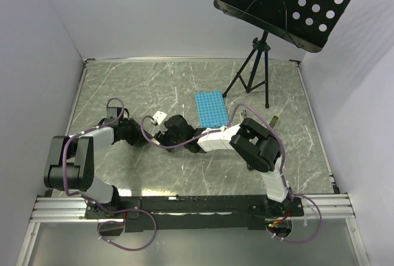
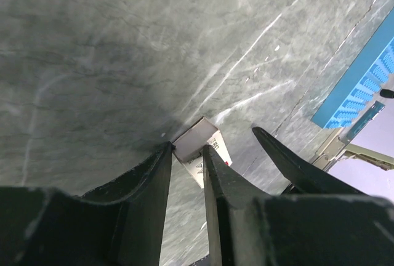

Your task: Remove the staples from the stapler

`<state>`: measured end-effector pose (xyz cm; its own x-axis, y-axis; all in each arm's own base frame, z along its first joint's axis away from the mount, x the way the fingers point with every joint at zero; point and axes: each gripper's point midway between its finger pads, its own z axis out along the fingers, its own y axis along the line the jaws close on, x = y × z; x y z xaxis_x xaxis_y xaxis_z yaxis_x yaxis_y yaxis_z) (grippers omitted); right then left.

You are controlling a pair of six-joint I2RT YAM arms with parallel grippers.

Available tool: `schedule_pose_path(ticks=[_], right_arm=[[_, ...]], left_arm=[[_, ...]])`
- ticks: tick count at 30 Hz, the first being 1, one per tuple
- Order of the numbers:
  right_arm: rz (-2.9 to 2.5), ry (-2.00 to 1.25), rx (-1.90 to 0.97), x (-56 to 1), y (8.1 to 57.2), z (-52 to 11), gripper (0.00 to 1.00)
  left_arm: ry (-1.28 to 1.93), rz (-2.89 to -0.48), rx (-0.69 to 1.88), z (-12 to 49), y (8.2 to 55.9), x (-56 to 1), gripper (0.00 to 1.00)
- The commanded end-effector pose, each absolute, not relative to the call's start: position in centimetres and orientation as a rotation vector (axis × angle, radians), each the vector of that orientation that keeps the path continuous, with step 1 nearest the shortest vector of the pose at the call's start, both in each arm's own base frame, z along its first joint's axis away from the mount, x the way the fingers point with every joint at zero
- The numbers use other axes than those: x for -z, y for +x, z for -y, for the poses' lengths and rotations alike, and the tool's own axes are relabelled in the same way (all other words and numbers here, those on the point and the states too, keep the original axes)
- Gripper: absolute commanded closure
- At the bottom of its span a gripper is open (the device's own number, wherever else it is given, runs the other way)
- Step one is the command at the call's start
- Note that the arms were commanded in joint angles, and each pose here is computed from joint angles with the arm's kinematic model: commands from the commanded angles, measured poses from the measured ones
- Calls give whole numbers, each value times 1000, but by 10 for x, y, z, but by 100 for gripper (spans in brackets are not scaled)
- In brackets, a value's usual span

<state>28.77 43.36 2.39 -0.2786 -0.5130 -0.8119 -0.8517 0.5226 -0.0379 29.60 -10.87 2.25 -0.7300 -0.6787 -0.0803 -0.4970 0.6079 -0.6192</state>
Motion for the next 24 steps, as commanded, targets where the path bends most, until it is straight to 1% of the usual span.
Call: schedule_pose_path(ticks=[1,4,11,21,24], right_arm=[[-1926,-1056,-531,-28,301,-445,36],[-1925,-1017,-501,-27,308,-443,36],[-1935,-1005,-501,-24,304,-436,34],[-1957,-1020,-501,-39,289,-416,32],[-1962,-1016,-505,-42,284,-411,32]], left_arm=[[-955,-2556,860,120,285,-21,66],[-954,-2568,852,123,282,-20,66],[-947,-2580,819,124,278,-20,65],[-921,-2541,714,111,293,-46,57],[-911,-2525,688,108,298,-53,57]])
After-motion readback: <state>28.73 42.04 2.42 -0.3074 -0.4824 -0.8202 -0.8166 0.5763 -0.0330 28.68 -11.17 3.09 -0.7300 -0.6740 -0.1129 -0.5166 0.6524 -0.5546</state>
